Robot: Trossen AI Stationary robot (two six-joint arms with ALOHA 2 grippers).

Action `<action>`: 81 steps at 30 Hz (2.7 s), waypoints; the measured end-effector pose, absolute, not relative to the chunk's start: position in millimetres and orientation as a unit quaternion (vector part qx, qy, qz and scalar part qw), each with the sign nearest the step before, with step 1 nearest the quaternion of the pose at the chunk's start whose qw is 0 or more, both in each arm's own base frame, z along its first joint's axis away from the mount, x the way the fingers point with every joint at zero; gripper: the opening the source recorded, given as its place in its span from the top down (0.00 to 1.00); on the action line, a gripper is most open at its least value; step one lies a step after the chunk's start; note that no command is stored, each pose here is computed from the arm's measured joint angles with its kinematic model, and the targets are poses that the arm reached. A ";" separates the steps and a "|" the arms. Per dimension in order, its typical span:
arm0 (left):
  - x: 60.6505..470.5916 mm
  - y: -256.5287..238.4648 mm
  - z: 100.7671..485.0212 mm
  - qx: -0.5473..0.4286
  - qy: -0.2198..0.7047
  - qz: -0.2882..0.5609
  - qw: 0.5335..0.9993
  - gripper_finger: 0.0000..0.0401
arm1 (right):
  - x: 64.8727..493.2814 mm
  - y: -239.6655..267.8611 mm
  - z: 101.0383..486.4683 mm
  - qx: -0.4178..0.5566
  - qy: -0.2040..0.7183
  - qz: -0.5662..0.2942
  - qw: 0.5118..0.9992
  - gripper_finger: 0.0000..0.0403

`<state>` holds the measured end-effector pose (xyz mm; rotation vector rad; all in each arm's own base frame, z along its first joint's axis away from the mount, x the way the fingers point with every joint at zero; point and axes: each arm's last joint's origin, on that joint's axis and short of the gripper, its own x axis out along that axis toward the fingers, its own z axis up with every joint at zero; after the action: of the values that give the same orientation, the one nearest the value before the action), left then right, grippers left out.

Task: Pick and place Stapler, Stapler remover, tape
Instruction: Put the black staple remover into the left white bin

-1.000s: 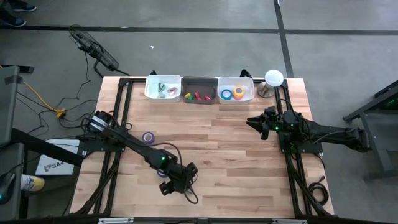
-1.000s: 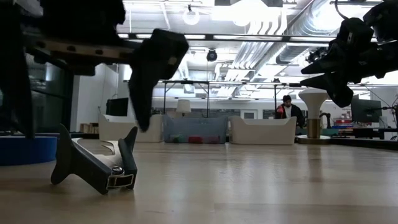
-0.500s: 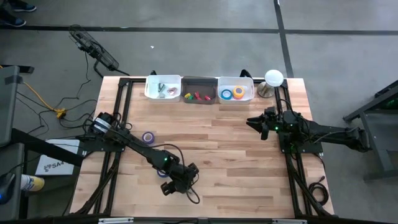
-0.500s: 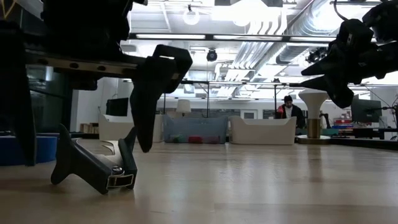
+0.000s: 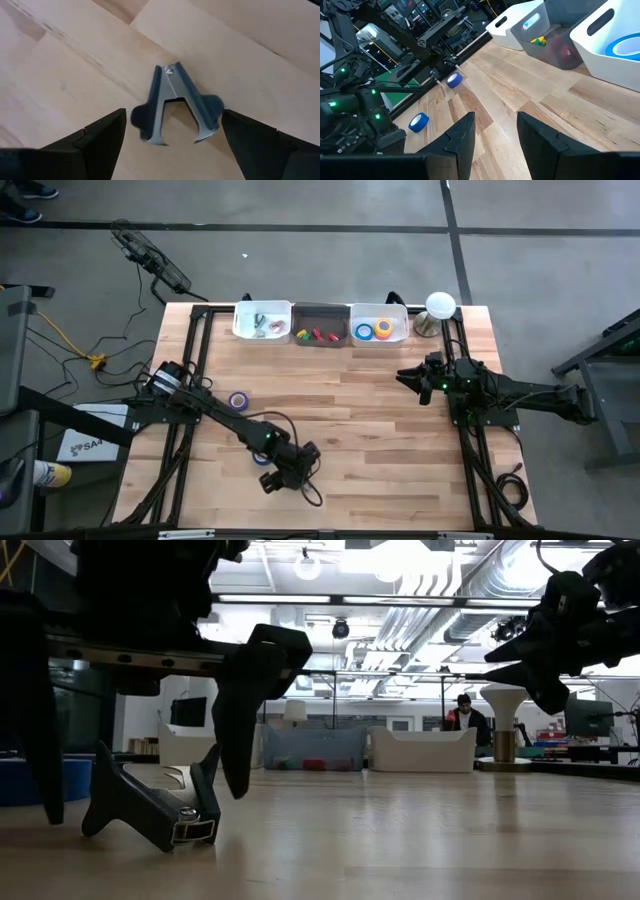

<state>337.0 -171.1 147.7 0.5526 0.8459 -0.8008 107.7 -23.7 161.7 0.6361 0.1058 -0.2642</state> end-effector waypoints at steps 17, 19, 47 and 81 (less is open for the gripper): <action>338.1 -169.5 147.9 0.234 0.404 -0.359 0.808 0.21 | 107.7 -23.7 161.5 0.312 0.053 -0.130 0.940 0.66; 338.1 -169.5 147.9 0.229 0.406 -0.357 0.809 0.25 | 107.7 -23.7 161.5 0.312 0.053 -0.130 0.940 0.66; 369.5 -110.4 160.1 0.001 0.463 -0.162 0.872 0.77 | 107.7 -23.7 161.4 0.312 0.053 -0.130 0.940 0.66; 259.5 155.0 250.9 -0.192 0.501 0.308 0.785 0.77 | 108.0 -23.7 160.6 0.312 0.058 -0.131 0.939 0.66</action>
<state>259.5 155.0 250.9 -0.4146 1.0815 0.6638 108.0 -23.7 160.6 0.6372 0.1178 -0.2675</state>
